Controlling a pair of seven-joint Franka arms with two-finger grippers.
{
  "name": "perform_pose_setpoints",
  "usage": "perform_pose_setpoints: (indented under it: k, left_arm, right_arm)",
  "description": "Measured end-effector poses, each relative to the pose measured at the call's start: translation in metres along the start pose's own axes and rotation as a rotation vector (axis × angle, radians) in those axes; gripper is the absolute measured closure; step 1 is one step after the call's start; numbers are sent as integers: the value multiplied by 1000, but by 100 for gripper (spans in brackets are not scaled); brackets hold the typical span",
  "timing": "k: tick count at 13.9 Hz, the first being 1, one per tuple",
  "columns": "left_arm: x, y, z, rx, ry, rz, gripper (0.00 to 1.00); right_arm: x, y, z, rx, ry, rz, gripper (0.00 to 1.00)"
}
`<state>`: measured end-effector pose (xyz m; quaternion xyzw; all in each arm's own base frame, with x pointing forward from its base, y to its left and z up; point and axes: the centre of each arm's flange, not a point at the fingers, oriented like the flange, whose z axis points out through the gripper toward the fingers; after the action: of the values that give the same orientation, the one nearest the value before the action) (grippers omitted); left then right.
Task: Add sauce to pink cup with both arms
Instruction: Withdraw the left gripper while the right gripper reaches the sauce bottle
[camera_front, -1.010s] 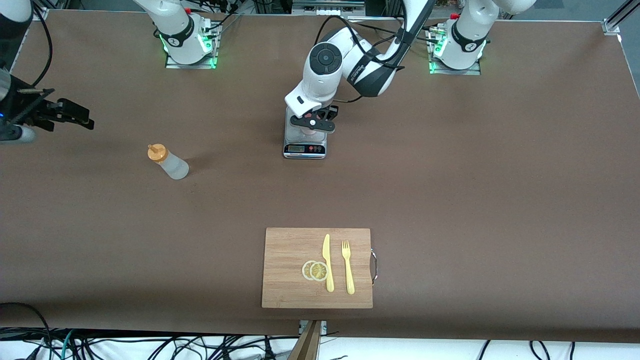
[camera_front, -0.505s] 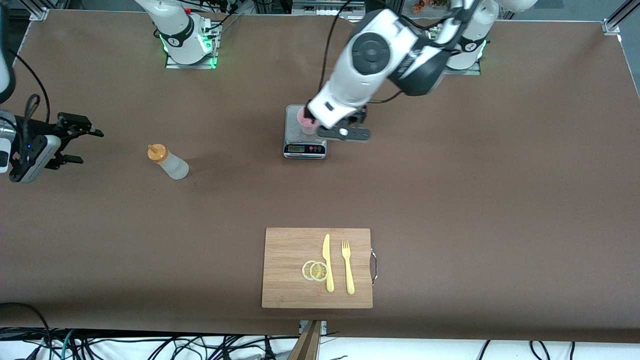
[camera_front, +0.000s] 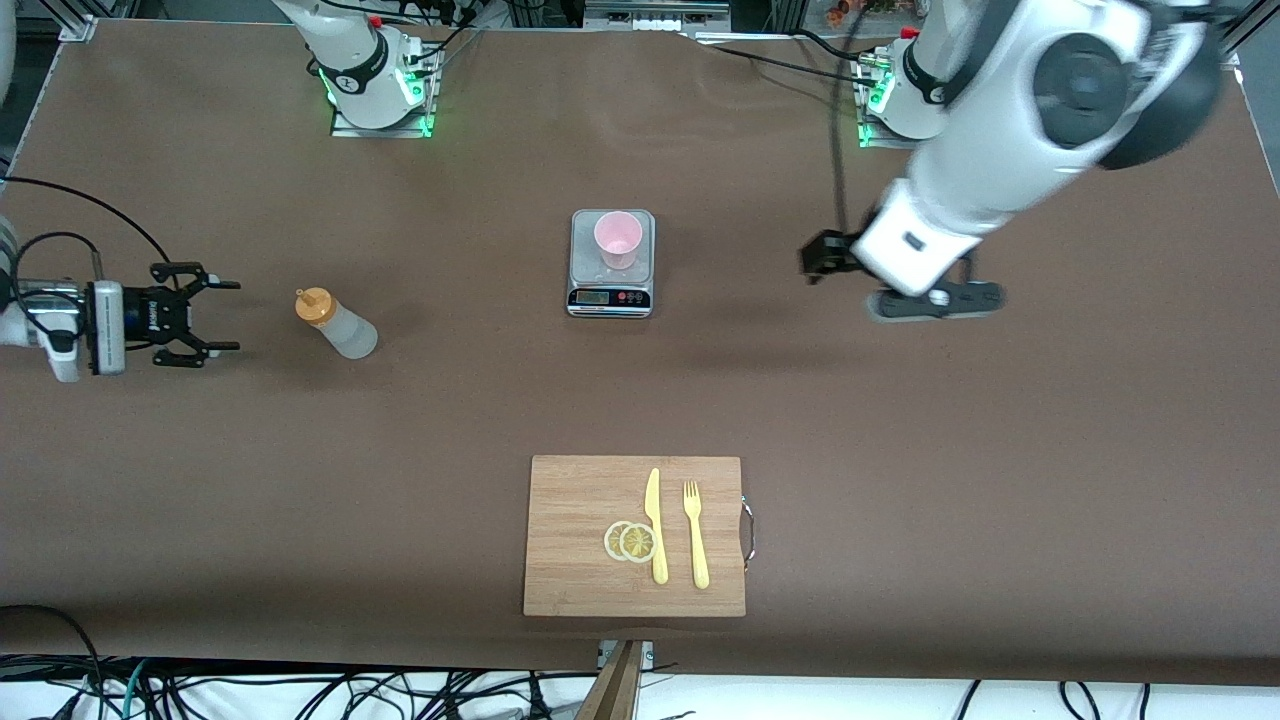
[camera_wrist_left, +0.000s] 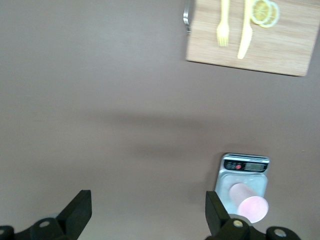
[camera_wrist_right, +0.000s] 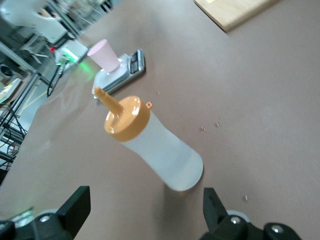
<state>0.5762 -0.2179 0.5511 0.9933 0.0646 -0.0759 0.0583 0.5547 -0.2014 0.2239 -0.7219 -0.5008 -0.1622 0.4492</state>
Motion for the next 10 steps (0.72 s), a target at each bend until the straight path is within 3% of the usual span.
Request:
perform_pose_setpoints:
  k: [3,6,10]
  left_arm:
    - [20,-90,-39,5,-19,26,0]
    - [16,-152,-65,66,-20,84,0]
    - [17,-201,-74,80,-44,120,0]
  right_arm:
    - [-26,18,39,41,126,-190,0]
    - [-48,30,74,55,248,-301,0]
    - [-49,38,113,103,324,-393,0]
